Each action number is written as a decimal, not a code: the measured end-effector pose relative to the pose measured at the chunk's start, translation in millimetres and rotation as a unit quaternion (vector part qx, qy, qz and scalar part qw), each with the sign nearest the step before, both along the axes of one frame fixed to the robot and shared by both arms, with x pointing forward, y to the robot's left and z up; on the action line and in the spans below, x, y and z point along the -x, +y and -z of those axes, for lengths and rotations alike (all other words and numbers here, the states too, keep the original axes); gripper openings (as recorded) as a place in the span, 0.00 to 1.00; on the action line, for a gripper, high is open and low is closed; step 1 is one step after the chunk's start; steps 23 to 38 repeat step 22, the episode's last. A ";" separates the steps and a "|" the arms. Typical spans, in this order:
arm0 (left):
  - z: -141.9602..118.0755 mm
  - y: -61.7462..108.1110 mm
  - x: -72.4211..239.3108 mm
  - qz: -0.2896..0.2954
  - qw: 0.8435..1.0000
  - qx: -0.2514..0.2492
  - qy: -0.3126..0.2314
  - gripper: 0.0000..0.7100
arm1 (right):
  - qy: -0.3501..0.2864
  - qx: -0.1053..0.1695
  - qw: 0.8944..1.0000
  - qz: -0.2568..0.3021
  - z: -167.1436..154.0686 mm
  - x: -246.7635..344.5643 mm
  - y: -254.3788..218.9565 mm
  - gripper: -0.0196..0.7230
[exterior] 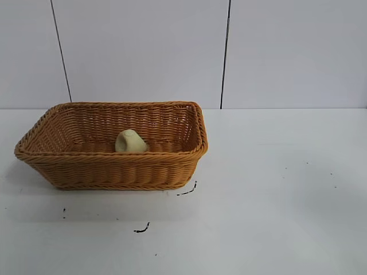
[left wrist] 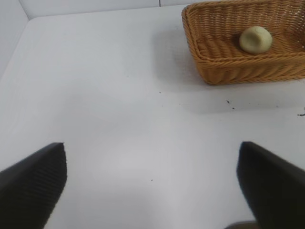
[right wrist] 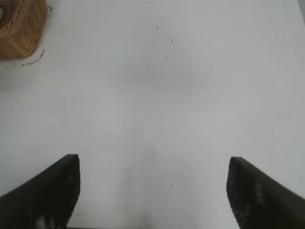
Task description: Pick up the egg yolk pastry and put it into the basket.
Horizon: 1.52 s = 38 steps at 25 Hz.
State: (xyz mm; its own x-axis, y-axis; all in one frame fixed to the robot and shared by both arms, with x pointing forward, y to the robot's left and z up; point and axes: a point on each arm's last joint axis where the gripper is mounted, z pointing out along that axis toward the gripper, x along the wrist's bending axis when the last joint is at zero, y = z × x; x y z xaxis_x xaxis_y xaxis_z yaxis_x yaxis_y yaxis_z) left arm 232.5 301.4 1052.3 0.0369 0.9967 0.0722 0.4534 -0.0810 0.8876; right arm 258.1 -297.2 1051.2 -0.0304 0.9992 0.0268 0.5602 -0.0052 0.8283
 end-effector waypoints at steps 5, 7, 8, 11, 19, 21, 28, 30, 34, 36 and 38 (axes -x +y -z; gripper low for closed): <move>0.0 0.0 0.0 0.000 1.000 0.000 0.000 0.98 | -0.069 -0.003 0.998 0.000 -0.9 21.4 -0.9 0.84; 0.0 0.0 0.0 0.000 1.000 0.000 0.000 0.98 | -0.073 -0.003 0.997 0.000 -0.9 22.4 -0.9 0.84; 0.0 0.0 0.0 0.000 1.000 0.000 0.000 0.98 | -0.073 -0.003 0.997 0.000 -0.9 22.4 -0.9 0.84; 0.0 0.0 0.0 0.000 1.000 0.000 0.000 0.98 | -0.073 -0.003 0.997 0.000 -0.9 22.4 -0.9 0.84; 0.0 0.0 0.0 0.000 1.000 0.000 0.000 0.98 | -0.073 -0.003 0.997 0.000 -0.9 22.4 -0.9 0.84; 0.0 0.0 0.0 0.000 1.000 0.000 0.000 0.98 | -0.073 -0.003 0.997 0.000 -0.9 22.4 -0.9 0.84; 0.0 0.0 0.0 0.000 1.000 0.000 0.000 0.98 | -0.073 -0.003 0.997 0.000 -0.9 22.4 -0.9 0.84; 0.0 0.0 0.0 0.000 1.000 0.000 0.000 0.98 | -0.073 -0.003 0.997 0.000 -0.9 22.4 -0.9 0.84; 0.0 0.0 0.0 0.000 1.000 0.000 0.000 0.98 | -0.073 -0.003 0.997 0.000 -0.9 22.4 -0.9 0.84; 0.0 0.0 0.0 0.000 1.000 0.000 0.000 0.98 | -0.073 -0.003 0.997 0.000 -0.9 22.4 -0.9 0.84; 0.0 0.0 0.0 0.000 1.000 0.000 0.000 0.98 | -0.073 -0.003 0.997 0.000 -0.9 22.4 -0.9 0.84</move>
